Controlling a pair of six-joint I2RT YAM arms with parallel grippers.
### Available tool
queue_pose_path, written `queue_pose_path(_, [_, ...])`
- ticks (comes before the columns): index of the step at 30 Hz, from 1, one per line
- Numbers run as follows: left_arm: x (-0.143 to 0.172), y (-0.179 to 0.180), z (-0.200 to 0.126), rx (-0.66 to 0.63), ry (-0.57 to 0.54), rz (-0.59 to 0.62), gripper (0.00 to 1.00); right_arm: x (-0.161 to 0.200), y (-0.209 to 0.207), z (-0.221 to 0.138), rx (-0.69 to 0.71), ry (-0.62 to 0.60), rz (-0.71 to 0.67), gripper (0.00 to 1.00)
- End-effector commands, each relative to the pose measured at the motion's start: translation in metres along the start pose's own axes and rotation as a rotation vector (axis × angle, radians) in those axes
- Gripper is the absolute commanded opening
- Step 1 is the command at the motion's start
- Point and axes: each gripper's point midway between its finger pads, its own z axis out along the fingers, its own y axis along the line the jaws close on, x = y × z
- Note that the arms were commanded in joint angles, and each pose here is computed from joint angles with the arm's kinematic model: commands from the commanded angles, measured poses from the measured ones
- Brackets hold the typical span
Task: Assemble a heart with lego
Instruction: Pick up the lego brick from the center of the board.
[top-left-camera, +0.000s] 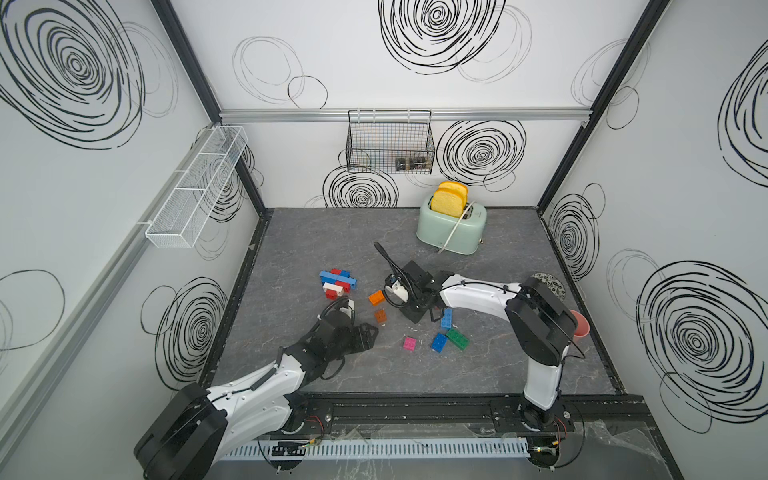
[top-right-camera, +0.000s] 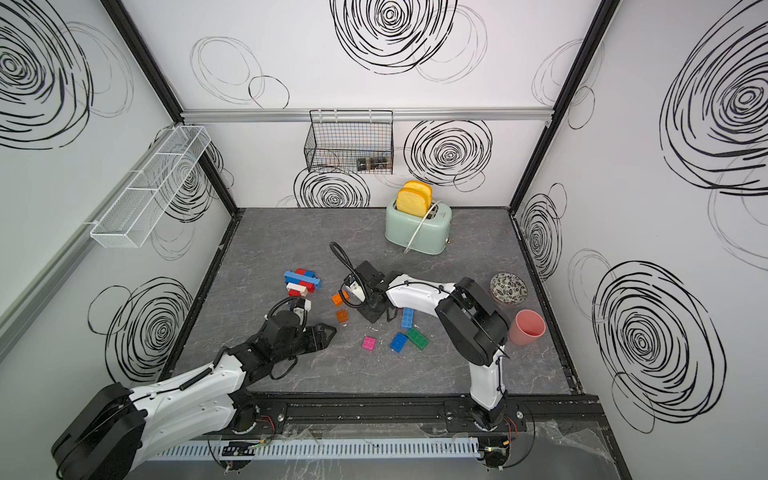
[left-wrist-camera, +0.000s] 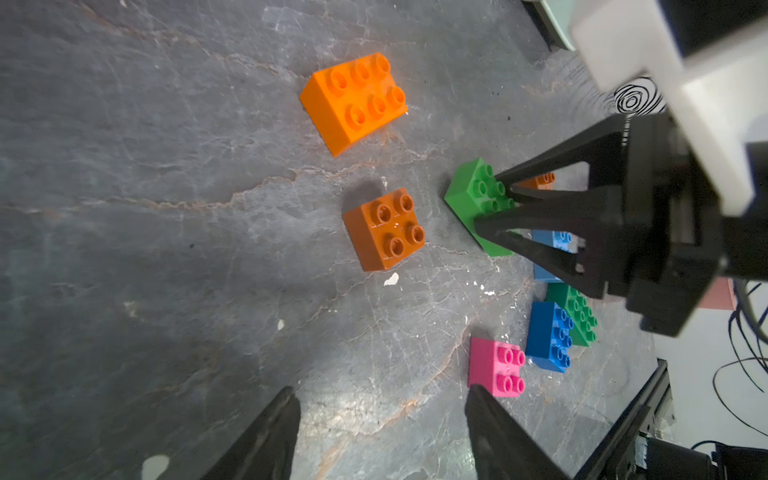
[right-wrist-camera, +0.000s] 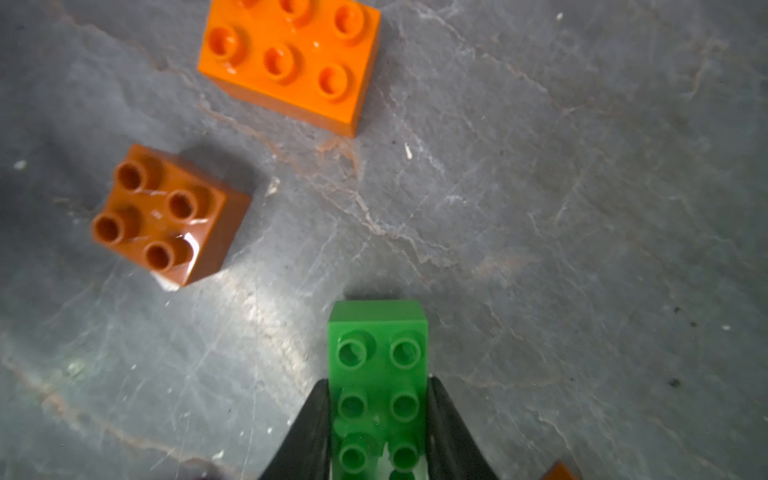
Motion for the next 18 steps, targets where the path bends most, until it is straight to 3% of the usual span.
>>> queue_pose_path(1, [-0.005, -0.006, -0.002, 0.035, -0.017, 0.006, 0.68, -0.007, 0.020, -0.038, -0.069, -0.081, -0.126, 0.29])
queue_pose_path(9, [-0.002, -0.006, -0.001, 0.054, -0.011, -0.005, 0.68, 0.037, 0.063, -0.046, -0.116, 0.033, -0.329, 0.30])
queue_pose_path(18, [-0.002, -0.005, -0.004, 0.062, -0.021, -0.017, 0.68, 0.049, 0.078, -0.050, -0.094, 0.023, -0.386, 0.30])
